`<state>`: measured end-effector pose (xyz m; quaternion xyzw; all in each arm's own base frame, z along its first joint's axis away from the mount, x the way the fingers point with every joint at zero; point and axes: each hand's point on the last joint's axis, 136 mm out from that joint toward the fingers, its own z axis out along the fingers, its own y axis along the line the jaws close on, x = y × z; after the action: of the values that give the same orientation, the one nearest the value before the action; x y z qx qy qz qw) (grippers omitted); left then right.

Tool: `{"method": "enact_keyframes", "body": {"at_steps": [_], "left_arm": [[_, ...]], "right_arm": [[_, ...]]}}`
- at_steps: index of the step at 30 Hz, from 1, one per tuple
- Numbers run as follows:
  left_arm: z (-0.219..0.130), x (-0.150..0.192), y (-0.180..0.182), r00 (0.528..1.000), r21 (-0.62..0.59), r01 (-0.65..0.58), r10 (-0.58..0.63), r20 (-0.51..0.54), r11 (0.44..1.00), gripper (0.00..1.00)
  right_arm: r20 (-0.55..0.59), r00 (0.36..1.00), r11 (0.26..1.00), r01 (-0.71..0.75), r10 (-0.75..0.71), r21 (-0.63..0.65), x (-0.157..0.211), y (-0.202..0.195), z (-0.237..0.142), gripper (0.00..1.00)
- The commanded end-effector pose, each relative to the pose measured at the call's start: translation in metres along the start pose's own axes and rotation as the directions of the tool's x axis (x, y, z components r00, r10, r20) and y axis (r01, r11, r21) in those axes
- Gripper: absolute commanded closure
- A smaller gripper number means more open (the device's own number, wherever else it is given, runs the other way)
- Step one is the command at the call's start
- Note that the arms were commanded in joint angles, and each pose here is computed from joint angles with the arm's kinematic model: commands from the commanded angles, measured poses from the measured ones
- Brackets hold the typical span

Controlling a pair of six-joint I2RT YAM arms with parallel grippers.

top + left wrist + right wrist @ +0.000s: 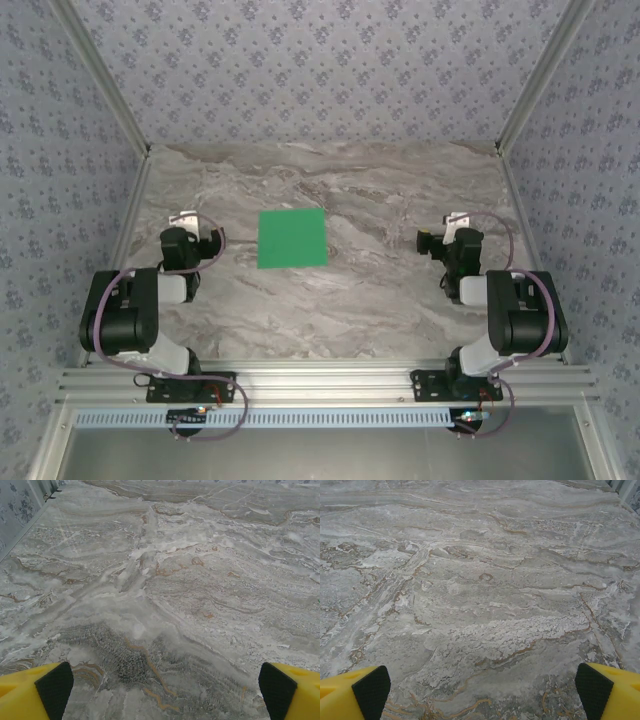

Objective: Fold a paper plane with a square sheet of paper (fold left side to right side)
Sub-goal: Move the square sheet of paper to the center of the table.

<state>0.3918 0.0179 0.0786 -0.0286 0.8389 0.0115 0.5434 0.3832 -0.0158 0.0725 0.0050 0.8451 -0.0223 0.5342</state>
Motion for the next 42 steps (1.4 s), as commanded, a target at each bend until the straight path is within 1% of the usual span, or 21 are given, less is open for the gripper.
{"method": "enact_keyframes", "body": {"at_steps": [1, 16, 19, 20, 21, 23, 24, 25, 27, 28, 29, 31, 33, 36, 37, 39, 42], "left_arm": [[0.001, -0.012, -0.005, 1.000, 0.022, 0.006, -0.006, 0.027, 1.000, 0.02], [0.001, -0.012, -0.003, 1.000, 0.016, 0.011, -0.012, 0.029, 1.000, 0.02], [-0.009, -0.027, -0.001, 0.999, -0.003, 0.017, -0.016, 0.041, 1.000, 0.02], [-0.016, -0.035, 0.002, 0.999, -0.017, 0.030, -0.029, 0.033, 0.999, 0.02], [-0.025, -0.041, 0.007, 0.998, -0.048, 0.062, -0.062, 0.003, 0.997, 0.02], [-0.041, -0.059, 0.009, 0.988, -0.068, 0.149, -0.152, -0.031, 0.986, 0.02], [-0.050, -0.062, 0.010, 0.970, -0.087, 0.226, -0.232, -0.074, 0.970, 0.02], [-0.056, -0.065, 0.005, 0.950, -0.084, 0.279, -0.288, -0.124, 0.957, 0.02], [-0.063, -0.064, -0.015, 0.924, -0.049, 0.318, -0.321, -0.206, 0.947, 0.02], [-0.065, -0.061, -0.032, 0.923, -0.024, 0.305, -0.302, -0.241, 0.952, 0.02], [-0.067, -0.056, -0.048, 0.924, -0.006, 0.281, -0.272, -0.267, 0.960, 0.02], [-0.068, -0.041, -0.087, 0.924, 0.045, 0.205, -0.178, -0.339, 0.978, 0.02], [-0.066, -0.023, -0.118, 0.908, 0.077, 0.140, -0.097, -0.408, 0.987, 0.02], [-0.053, -0.004, -0.158, 0.878, 0.118, 0.069, -0.005, -0.479, 0.991, 0.02], [-0.047, 0.006, -0.171, 0.861, 0.128, 0.042, 0.029, -0.508, 0.991, 0.02], [-0.035, 0.014, -0.193, 0.835, 0.152, 0.008, 0.077, -0.545, 0.988, 0.02], [-0.017, 0.022, -0.222, 0.809, 0.185, -0.018, 0.123, -0.574, 0.983, 0.02]], "right_arm": [[0.034, 0.999, 1.000, -0.009, 0.010, -0.008, -0.012, 0.001, 0.002, 0.00], [0.036, 0.999, 0.999, -0.030, 0.031, -0.030, -0.012, -0.001, 0.002, 0.00], [0.050, 0.998, 0.999, -0.039, 0.040, -0.008, -0.025, -0.005, -0.005, 0.00], [0.054, 0.998, 0.999, -0.044, 0.044, 0.000, -0.035, -0.007, -0.010, 0.00], [0.023, 0.998, 0.998, -0.058, 0.058, 0.007, -0.041, -0.008, -0.017, 0.00], [-0.008, 0.994, 0.994, -0.106, 0.106, 0.006, -0.055, -0.007, -0.030, 0.00], [-0.040, 0.991, 0.992, -0.129, 0.129, -0.002, -0.056, -0.003, -0.039, 0.00], [-0.051, 0.988, 0.989, -0.148, 0.148, -0.008, -0.062, 0.002, -0.047, 0.00], [-0.070, 0.981, 0.982, -0.186, 0.183, -0.031, -0.067, 0.017, -0.063, 0.00], [-0.079, 0.978, 0.979, -0.199, 0.195, -0.048, -0.067, 0.026, -0.071, 0.00], [-0.086, 0.976, 0.977, -0.204, 0.198, -0.067, -0.068, 0.034, -0.078, 0.00], [-0.102, 0.976, 0.973, -0.204, 0.193, -0.109, -0.065, 0.056, -0.092, 0.00], [-0.120, 0.976, 0.971, -0.199, 0.184, -0.135, -0.060, 0.073, -0.104, 0.00], [-0.157, 0.973, 0.968, -0.192, 0.167, -0.164, -0.051, 0.092, -0.119, 0.00], [-0.167, 0.975, 0.968, -0.179, 0.150, -0.178, -0.047, 0.098, -0.124, 0.00], [-0.182, 0.975, 0.967, -0.160, 0.125, -0.196, -0.041, 0.107, -0.131, 0.00], [-0.198, 0.976, 0.970, -0.134, 0.094, -0.201, -0.032, 0.112, -0.139, 0.00]]}}
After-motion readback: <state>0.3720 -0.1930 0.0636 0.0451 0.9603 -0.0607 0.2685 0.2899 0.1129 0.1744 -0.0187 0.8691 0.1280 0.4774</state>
